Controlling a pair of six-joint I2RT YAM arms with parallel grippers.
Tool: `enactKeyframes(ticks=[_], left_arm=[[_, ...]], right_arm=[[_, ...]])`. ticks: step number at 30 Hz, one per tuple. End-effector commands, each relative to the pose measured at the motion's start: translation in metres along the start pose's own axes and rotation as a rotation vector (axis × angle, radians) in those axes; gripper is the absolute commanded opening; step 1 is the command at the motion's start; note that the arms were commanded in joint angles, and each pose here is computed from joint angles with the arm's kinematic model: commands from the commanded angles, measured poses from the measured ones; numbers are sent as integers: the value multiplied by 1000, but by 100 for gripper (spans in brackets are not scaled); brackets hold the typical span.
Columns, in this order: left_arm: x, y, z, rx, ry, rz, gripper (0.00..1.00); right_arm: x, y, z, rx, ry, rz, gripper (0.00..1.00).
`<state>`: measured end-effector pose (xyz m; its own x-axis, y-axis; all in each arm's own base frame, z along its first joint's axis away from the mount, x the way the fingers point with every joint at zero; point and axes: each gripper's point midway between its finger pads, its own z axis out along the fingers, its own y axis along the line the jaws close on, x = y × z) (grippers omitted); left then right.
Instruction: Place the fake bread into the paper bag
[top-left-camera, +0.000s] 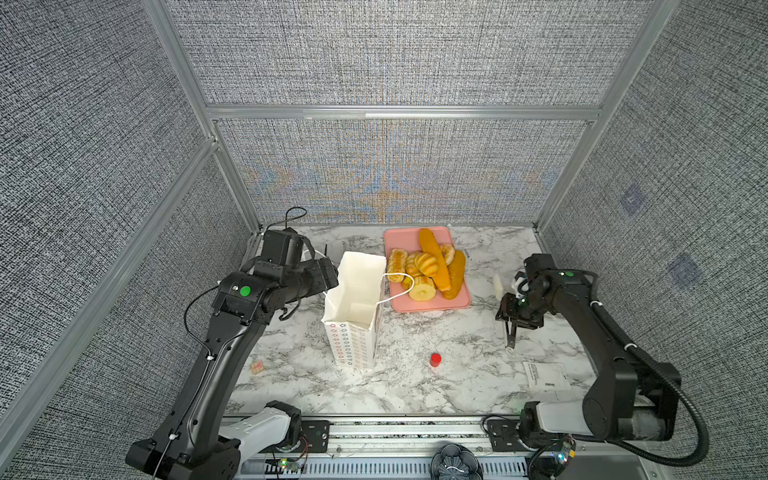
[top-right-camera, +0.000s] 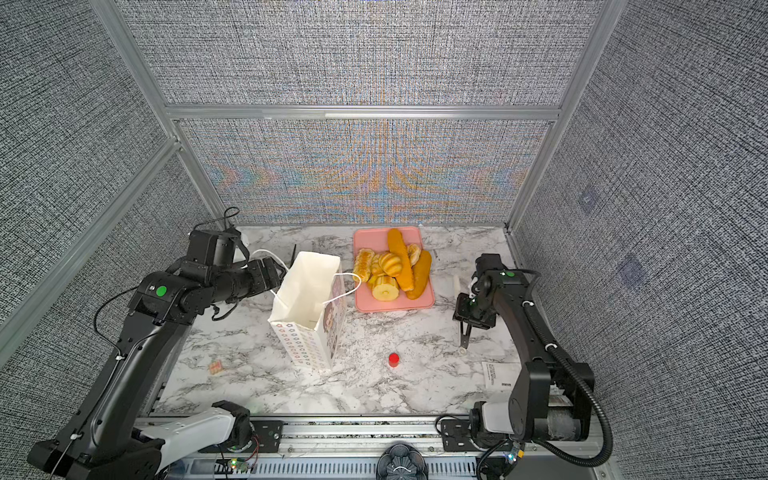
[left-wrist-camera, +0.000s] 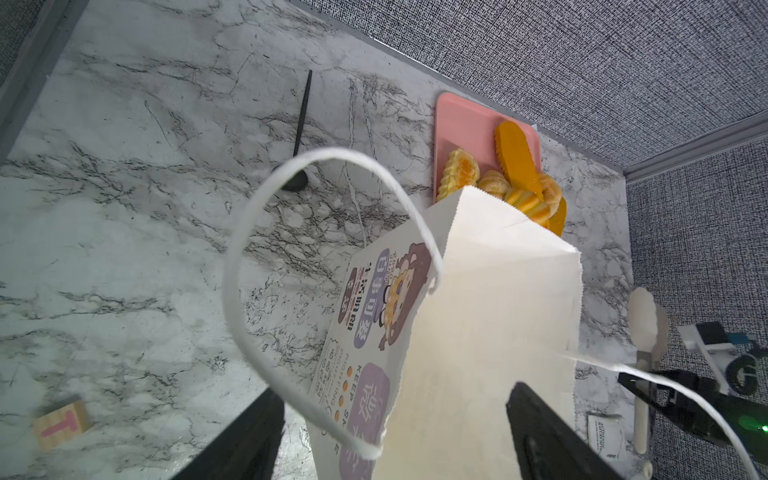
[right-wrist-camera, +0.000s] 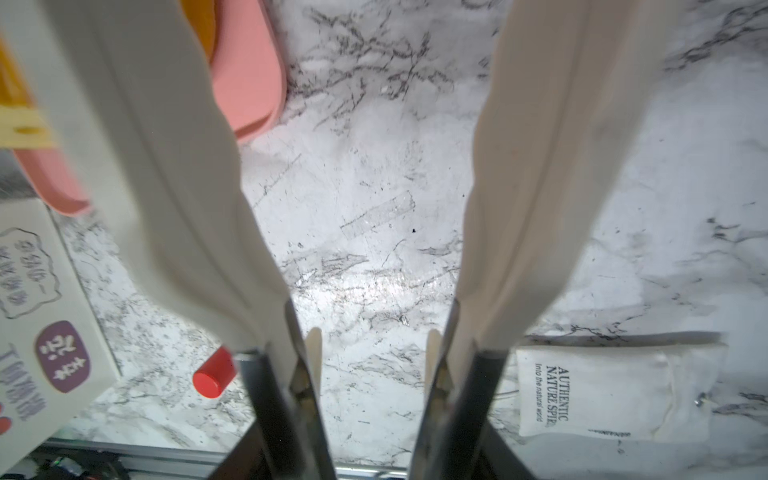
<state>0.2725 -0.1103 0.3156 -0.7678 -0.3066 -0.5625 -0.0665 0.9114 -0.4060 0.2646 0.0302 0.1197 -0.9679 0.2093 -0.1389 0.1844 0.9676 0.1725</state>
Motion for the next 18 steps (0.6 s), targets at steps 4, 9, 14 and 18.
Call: enactKeyframes(ticks=[4, 9, 14, 18], left_arm=[[-7, 1, -2, -4, -43, -9, 85], [-6, 2, 0, -2, -46, -14, 85], [-5, 0, 6, 0, -26, -3, 85], [-5, -2, 11, 8, -11, 6, 85]], right_arm=[[12, 13, 10, 61, 19, -37, 51], [41, 17, 37, 59, 84, 25, 51], [53, 3, 54, 110, 84, 84, 51], [52, -7, 62, 173, 45, 83, 51]])
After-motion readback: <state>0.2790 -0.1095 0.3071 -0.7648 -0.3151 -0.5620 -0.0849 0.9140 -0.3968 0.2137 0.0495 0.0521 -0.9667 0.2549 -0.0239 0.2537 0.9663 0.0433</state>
